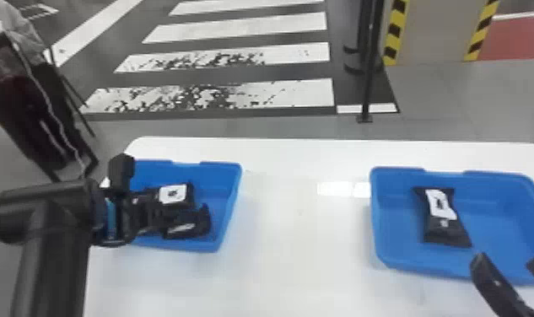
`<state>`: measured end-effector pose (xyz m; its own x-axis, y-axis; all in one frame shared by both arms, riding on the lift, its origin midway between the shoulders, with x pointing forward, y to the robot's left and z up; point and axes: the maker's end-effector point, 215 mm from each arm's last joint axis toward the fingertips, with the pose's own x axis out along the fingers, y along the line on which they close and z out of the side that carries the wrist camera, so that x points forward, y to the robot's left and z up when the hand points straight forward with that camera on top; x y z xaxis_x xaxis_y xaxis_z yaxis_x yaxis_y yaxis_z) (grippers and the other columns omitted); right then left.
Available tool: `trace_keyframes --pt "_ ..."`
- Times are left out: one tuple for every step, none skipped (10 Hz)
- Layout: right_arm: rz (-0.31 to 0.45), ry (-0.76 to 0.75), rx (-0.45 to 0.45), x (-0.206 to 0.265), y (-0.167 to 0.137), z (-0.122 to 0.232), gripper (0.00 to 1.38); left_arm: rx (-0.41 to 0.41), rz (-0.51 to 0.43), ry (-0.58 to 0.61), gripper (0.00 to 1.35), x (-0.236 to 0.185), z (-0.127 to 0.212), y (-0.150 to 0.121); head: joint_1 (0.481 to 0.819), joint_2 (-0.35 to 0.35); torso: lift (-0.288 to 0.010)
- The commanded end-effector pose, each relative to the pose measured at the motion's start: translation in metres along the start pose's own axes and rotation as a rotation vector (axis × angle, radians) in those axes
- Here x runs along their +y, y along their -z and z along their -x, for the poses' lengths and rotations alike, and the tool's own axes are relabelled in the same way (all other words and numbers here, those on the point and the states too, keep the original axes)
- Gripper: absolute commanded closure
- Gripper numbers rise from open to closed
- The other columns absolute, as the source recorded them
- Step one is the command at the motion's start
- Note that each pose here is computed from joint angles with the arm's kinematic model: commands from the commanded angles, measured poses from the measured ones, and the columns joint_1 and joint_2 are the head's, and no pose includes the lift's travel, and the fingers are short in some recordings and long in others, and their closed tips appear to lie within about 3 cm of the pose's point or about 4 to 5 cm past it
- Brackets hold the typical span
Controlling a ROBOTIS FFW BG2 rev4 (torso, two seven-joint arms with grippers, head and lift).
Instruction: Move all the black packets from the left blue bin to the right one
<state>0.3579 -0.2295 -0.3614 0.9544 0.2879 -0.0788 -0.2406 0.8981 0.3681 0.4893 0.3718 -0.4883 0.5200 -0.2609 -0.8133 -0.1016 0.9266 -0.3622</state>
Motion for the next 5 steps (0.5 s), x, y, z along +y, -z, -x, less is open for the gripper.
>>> trace_keyframes --pt "0.001 -0.001 -0.002 0.001 -0.001 0.0 0.15 -0.092 -0.034 0.017 1.2 -0.008 0.02 -0.017 0.695 0.187 -0.15" --pt "0.0 -0.002 -0.003 0.001 -0.001 0.0 0.15 -0.123 -0.044 0.069 1.2 -0.021 0.024 -0.022 0.695 0.194 -0.15" --pt "-0.001 -0.002 -0.001 0.001 -0.001 0.0 0.15 -0.149 -0.054 0.111 1.2 -0.033 0.028 -0.023 0.695 0.189 -0.15" --pt "-0.002 -0.002 0.002 0.001 0.0 0.0 0.15 -0.17 -0.068 0.14 1.2 -0.043 0.031 -0.026 0.695 0.174 -0.15" --pt "-0.003 -0.003 0.004 0.001 0.001 0.0 0.15 -0.189 -0.078 0.141 1.2 -0.046 0.035 -0.031 0.695 0.163 -0.15"
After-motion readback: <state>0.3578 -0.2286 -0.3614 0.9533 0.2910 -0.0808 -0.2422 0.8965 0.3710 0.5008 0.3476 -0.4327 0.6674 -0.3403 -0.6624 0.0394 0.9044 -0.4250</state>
